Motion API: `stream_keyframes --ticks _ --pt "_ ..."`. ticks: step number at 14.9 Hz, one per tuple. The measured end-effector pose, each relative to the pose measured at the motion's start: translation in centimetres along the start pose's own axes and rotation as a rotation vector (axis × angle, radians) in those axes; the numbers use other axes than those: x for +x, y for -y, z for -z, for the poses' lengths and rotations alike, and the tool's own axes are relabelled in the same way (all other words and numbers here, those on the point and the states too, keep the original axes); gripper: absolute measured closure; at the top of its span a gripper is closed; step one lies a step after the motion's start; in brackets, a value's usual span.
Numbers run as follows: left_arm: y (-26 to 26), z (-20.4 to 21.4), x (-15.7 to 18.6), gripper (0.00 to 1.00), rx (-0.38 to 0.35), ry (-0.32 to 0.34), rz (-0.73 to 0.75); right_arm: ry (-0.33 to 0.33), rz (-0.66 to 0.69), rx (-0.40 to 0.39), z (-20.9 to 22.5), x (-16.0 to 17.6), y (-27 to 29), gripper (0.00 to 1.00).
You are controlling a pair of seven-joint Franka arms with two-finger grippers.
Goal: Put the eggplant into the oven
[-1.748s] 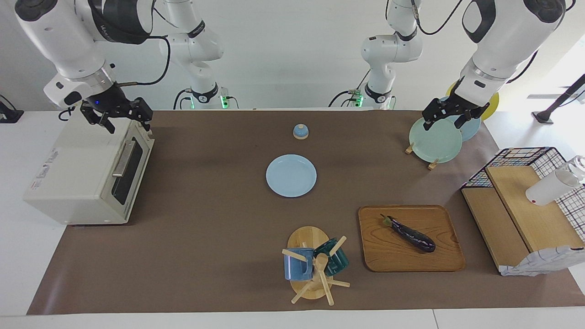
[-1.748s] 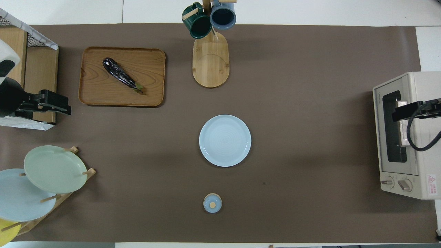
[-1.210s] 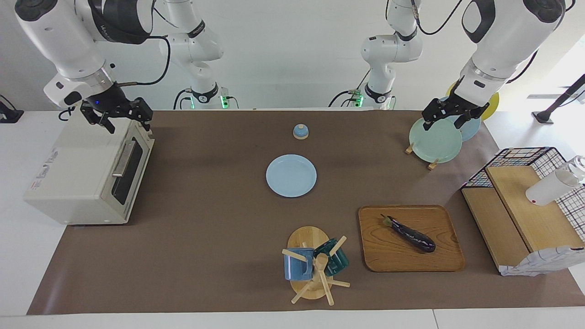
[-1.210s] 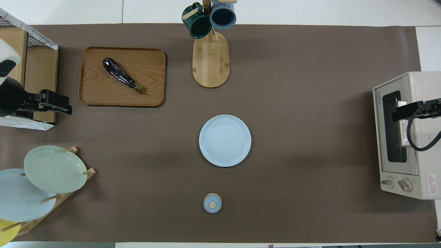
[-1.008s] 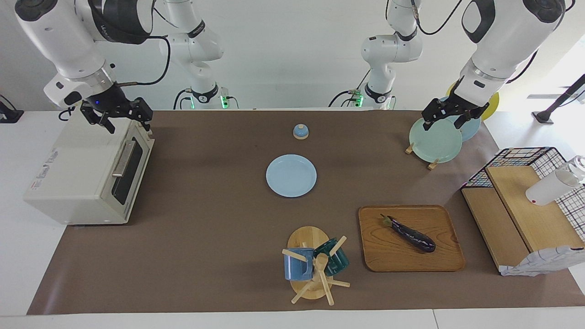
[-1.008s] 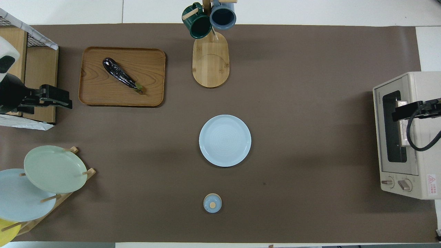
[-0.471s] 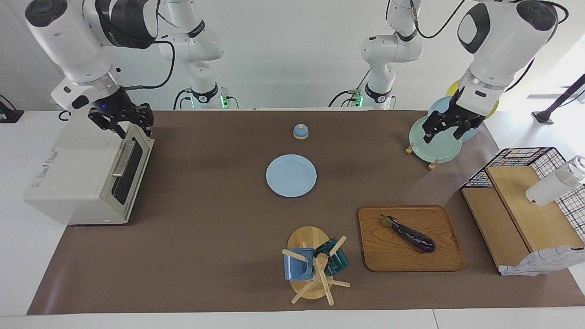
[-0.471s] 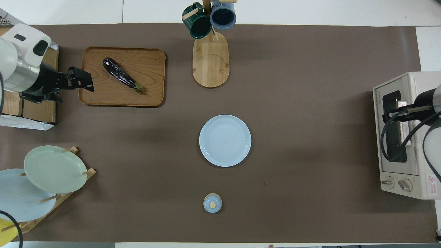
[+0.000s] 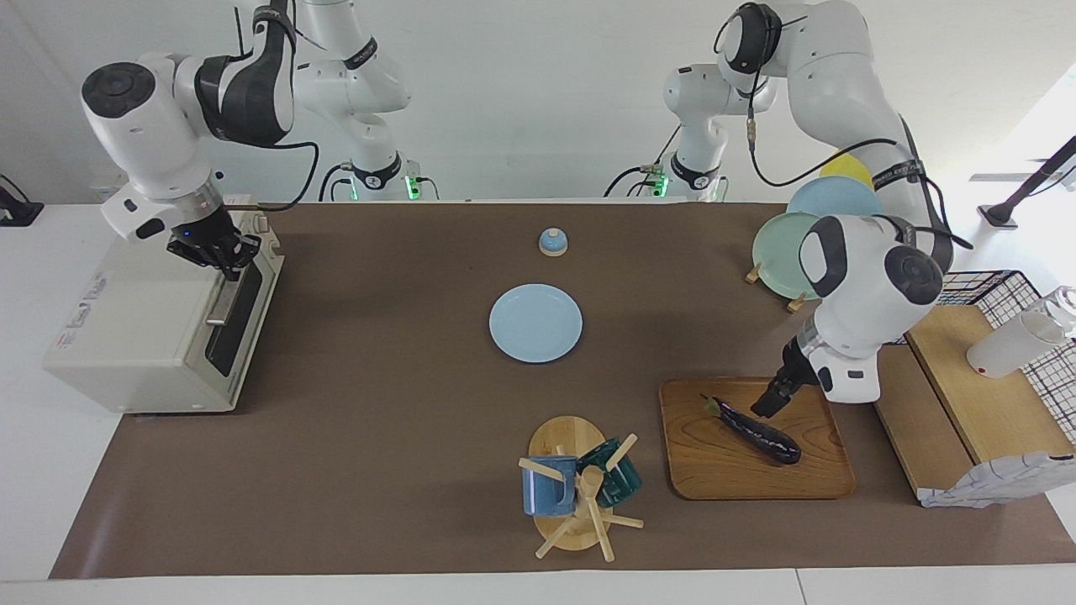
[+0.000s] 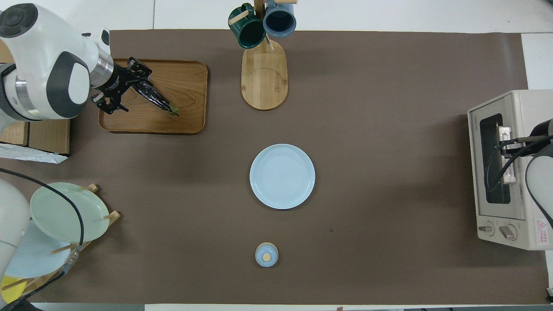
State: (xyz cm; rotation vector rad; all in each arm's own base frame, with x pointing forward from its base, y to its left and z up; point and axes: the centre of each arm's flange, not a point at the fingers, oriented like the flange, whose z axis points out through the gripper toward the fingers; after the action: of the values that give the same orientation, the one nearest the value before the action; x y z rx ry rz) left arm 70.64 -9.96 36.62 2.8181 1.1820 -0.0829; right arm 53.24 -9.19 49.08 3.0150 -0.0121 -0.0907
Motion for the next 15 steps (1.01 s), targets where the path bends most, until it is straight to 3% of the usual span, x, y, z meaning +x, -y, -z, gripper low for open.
stream_keyframes --ticks 4,11,13,15 --pt "-1.2 -2.5 1.3 0.00 -0.057 -0.040 0.165 0.005 0.010 -0.048 -1.7 0.4 0.1 0.99" --pt "0.0 -5.9 1.1 0.00 -0.039 -0.070 0.170 -0.003 0.086 -0.055 -2.4 0.3 2.4 0.99" --pt "0.1 -5.9 1.1 0.05 -0.039 -0.071 0.169 -0.029 0.121 -0.055 -2.7 0.6 4.3 0.99" --pt "0.1 -5.6 1.1 0.26 -0.042 -0.075 0.168 -0.041 0.143 -0.046 -3.5 0.9 5.7 0.99"
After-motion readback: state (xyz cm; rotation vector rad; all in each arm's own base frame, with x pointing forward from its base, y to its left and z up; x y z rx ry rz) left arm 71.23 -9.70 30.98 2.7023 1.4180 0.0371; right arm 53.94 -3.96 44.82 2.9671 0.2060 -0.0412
